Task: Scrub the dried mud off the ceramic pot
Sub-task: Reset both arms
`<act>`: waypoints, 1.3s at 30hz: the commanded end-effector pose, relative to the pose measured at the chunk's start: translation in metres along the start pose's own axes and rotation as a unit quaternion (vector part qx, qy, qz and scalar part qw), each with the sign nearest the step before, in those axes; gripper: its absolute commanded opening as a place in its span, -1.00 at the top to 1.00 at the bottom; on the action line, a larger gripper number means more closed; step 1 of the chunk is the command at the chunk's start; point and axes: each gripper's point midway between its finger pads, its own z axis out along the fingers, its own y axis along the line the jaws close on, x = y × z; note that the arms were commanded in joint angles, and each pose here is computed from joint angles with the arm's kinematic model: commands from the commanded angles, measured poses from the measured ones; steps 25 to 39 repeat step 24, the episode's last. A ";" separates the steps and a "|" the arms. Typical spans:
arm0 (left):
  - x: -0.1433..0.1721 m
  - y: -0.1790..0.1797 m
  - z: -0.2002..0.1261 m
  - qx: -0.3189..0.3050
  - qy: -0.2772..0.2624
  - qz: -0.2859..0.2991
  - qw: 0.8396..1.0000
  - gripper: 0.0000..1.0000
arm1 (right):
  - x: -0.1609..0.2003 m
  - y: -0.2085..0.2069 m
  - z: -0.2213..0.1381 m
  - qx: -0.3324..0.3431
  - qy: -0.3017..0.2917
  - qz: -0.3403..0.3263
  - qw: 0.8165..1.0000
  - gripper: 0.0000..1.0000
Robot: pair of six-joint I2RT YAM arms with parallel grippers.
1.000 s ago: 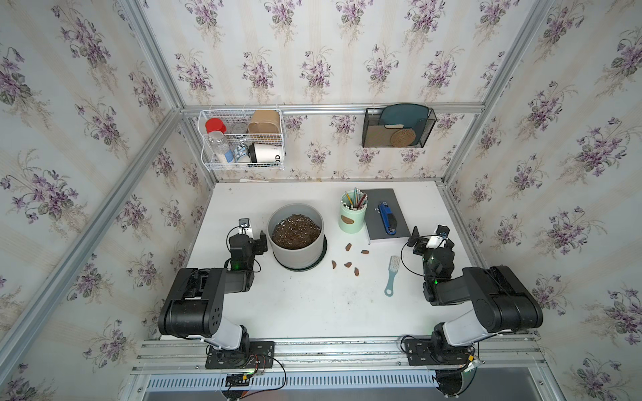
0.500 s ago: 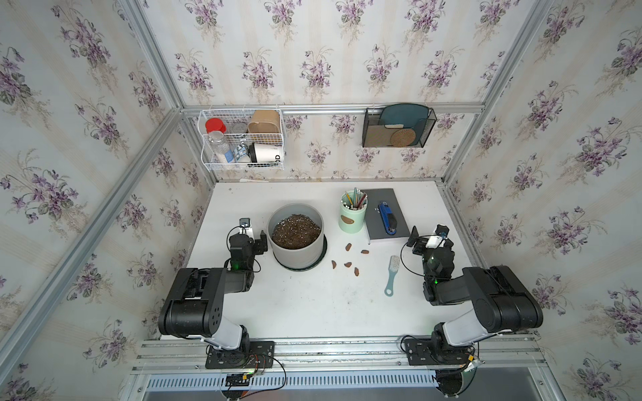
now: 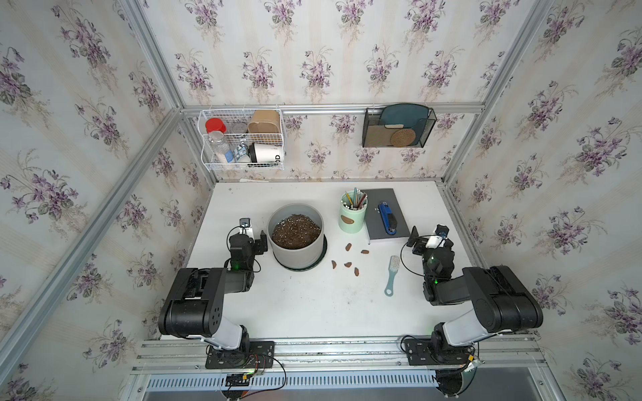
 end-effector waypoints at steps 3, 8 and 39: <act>-0.010 0.000 0.000 0.001 -0.020 0.000 1.000 -0.73 | -0.004 0.001 0.001 -0.002 -0.008 0.003 1.000 -1.00; -0.010 0.000 0.000 0.001 -0.020 0.001 1.000 -0.74 | -0.004 0.001 0.001 -0.002 -0.007 0.003 1.000 -1.00; -0.010 0.000 0.000 0.001 -0.020 0.000 1.000 -0.73 | 0.001 0.014 0.003 -0.036 0.009 -0.012 0.999 -1.00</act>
